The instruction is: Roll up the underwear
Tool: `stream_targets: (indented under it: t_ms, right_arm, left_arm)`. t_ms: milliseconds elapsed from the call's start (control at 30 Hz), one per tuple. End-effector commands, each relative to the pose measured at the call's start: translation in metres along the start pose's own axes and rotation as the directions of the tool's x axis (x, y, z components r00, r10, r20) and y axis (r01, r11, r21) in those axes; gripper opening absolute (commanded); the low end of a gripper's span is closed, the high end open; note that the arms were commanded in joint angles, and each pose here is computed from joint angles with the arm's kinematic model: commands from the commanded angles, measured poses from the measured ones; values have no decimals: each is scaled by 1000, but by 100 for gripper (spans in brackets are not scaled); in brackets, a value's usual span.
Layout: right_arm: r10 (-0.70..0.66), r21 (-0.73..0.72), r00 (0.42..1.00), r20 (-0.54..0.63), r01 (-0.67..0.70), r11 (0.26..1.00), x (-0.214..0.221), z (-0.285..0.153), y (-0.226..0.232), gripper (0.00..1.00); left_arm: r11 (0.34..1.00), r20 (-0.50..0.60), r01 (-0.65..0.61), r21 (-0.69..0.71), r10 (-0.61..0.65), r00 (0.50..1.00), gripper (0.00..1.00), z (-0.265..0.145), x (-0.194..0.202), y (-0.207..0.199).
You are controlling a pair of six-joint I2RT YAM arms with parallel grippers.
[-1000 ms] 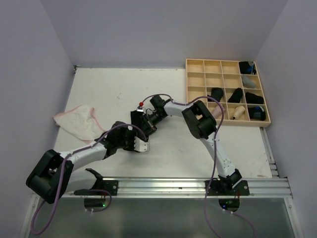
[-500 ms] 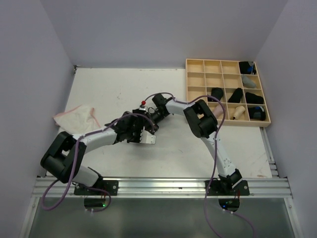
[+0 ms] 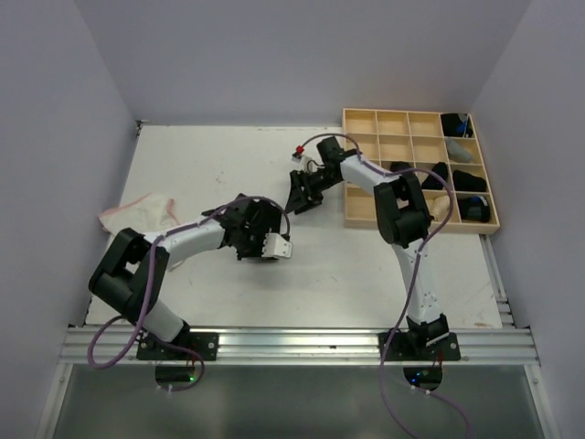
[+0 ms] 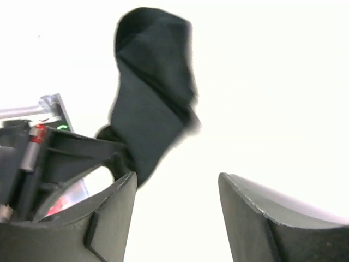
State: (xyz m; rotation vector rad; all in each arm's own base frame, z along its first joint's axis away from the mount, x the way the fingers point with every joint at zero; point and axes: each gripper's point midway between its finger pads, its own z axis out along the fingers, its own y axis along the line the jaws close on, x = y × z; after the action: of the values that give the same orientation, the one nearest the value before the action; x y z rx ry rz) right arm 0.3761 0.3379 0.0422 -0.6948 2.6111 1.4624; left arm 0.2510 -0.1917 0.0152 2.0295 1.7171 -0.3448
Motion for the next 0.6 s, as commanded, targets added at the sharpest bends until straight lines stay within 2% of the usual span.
stream_targets:
  t_ms: [0, 67, 133, 167, 233, 267, 333, 400, 433, 500, 567]
  right_arm:
    - [-240, 194, 966, 98, 218, 956, -26, -60, 12, 64]
    - [-299, 223, 951, 83, 274, 936, -14, -73, 12, 63]
    - [-428, 282, 897, 109, 385, 879, -16, -97, 34, 59]
    - [-431, 283, 898, 88, 392, 875, 2, -95, 29, 58]
    - [-544, 326, 829, 126, 484, 812, 2, -116, 53, 52]
    - [-548, 326, 829, 111, 491, 808, 18, -115, 50, 50]
    - [-623, 351, 770, 135, 551, 757, 21, -128, 69, 45]
    - [-636, 346, 762, 121, 568, 747, 38, -126, 68, 40]
    - [-683, 349, 722, 112, 615, 708, 42, -127, 79, 40]
    - [-713, 335, 698, 65, 658, 675, 55, -117, 81, 40]
    - [-772, 307, 636, -15, 738, 602, 68, -98, 90, 43]
  left_arm:
    - [855, -169, 314, 413, -267, 949, 0, 0, 24, -113]
    - [810, -169, 369, 456, -329, 929, 0, 5, 16, -108]
    - [721, -169, 448, 529, -429, 888, 0, 6, 6, -104]
    - [691, -171, 468, 550, -456, 874, 0, 6, 4, -102]
    - [601, -195, 525, 603, -527, 827, 0, 9, 4, -92]
    - [572, -205, 540, 618, -546, 813, 0, 9, 5, -88]
    - [497, -229, 577, 648, -595, 770, 0, 11, 9, -76]
    - [469, -257, 604, 644, -611, 749, 0, 14, 17, -69]
    - [461, -272, 620, 635, -618, 738, 0, 20, 25, -62]
    - [450, -313, 644, 618, -611, 727, 0, 25, 34, -59]
    - [430, -327, 661, 615, -624, 710, 0, 33, 36, -51]
